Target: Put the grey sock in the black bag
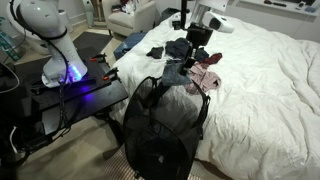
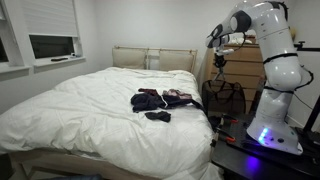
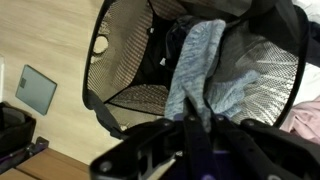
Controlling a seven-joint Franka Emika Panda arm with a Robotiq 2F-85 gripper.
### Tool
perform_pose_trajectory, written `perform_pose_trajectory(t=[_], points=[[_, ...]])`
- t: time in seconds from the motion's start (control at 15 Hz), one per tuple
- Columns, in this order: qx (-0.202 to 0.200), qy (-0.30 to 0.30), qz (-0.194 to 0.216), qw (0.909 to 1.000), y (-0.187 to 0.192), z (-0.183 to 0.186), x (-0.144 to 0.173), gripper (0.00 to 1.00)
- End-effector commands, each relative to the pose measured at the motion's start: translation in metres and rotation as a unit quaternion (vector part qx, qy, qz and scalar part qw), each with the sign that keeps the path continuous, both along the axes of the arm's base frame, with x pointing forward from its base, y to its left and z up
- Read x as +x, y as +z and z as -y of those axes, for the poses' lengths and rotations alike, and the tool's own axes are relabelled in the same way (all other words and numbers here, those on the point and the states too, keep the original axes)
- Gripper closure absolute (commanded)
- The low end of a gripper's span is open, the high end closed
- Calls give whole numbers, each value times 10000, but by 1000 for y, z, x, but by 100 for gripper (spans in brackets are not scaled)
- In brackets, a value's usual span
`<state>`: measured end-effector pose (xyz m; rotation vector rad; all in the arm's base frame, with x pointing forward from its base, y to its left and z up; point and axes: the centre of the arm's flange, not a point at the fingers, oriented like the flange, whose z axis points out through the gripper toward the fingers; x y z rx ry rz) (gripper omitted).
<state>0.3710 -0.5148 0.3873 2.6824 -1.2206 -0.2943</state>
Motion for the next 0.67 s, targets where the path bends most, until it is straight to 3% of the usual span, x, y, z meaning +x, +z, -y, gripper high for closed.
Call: perform_pose_trajectory(t=[0.0, 0.6], points=[[-101, -58, -137, 9998, -5, 35, 14, 98], [29, 124, -509, 9986, -26, 49, 19, 98]])
